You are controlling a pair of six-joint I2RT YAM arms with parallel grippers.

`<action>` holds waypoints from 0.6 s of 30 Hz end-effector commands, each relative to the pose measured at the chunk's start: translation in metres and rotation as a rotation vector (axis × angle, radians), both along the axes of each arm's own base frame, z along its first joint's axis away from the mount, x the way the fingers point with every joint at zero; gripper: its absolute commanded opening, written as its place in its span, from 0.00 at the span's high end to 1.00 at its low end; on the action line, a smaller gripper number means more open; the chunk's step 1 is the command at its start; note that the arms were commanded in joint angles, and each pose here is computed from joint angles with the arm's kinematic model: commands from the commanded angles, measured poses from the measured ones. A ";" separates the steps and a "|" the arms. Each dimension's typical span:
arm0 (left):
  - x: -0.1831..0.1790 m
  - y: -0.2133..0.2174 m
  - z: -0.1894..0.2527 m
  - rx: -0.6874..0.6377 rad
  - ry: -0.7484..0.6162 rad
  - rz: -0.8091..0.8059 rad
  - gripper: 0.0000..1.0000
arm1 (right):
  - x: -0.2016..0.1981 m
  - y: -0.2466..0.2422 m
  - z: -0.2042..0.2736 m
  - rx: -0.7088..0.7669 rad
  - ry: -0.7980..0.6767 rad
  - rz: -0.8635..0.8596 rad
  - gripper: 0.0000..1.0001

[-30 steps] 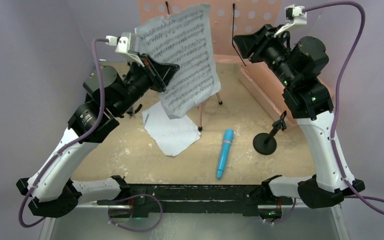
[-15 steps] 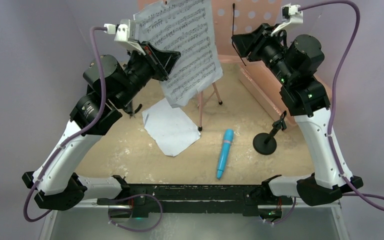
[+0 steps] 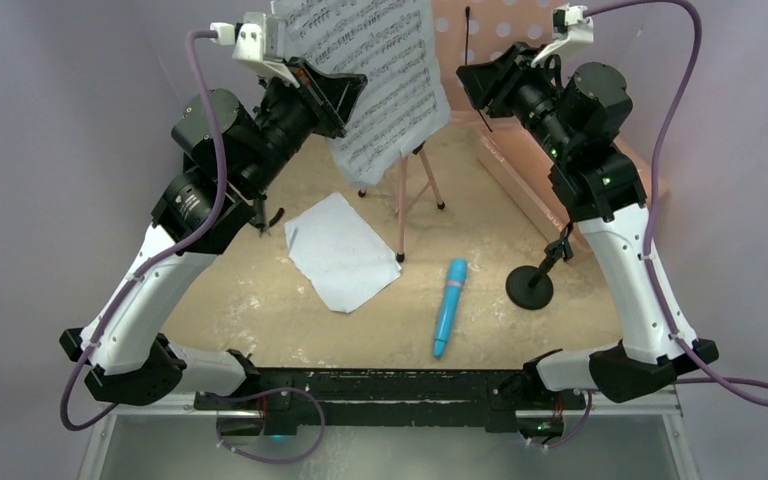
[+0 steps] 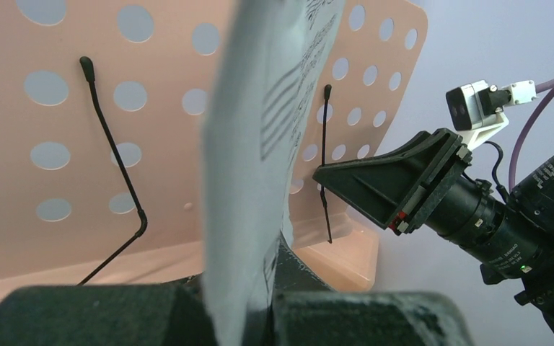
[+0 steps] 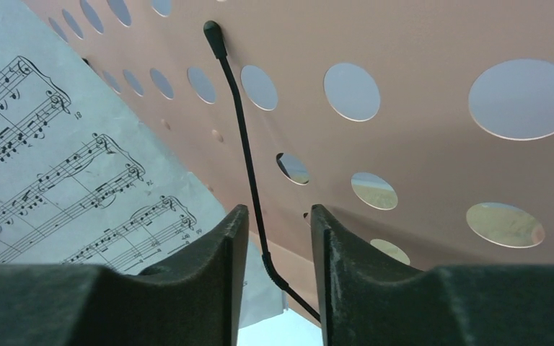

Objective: Set up the instrument practice props

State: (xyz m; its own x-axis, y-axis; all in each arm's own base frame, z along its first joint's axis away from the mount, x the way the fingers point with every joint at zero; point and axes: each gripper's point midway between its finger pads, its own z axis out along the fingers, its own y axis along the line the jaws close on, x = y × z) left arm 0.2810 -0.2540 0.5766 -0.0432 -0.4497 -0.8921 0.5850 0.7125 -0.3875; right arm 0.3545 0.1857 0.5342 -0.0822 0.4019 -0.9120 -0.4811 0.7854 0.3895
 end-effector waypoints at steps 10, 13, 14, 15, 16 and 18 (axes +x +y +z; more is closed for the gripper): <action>0.007 0.006 0.038 -0.014 -0.126 0.050 1.00 | -0.004 0.002 0.035 0.085 -0.101 0.018 0.73; 0.010 0.005 0.038 -0.006 -0.127 0.062 1.00 | -0.002 0.004 0.034 0.087 -0.097 0.023 0.73; 0.011 0.006 0.039 -0.007 -0.128 0.068 1.00 | -0.002 0.004 0.034 0.092 -0.094 0.024 0.73; 0.012 0.006 0.039 -0.006 -0.129 0.071 1.00 | -0.002 0.004 0.034 0.094 -0.097 0.025 0.73; 0.012 0.006 0.040 -0.005 -0.133 0.074 1.00 | -0.002 0.005 0.034 0.097 -0.098 0.026 0.72; 0.014 0.006 0.041 -0.003 -0.138 0.078 1.00 | -0.002 0.006 0.034 0.100 -0.102 0.033 0.71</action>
State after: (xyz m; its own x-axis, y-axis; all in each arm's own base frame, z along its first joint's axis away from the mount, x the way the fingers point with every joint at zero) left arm 0.2966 -0.2596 0.5929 0.0409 -0.4261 -0.9038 0.5799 0.7467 -0.3258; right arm 0.3568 0.1893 0.5502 -0.0479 0.4561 -0.8887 -0.5079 0.7550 0.4148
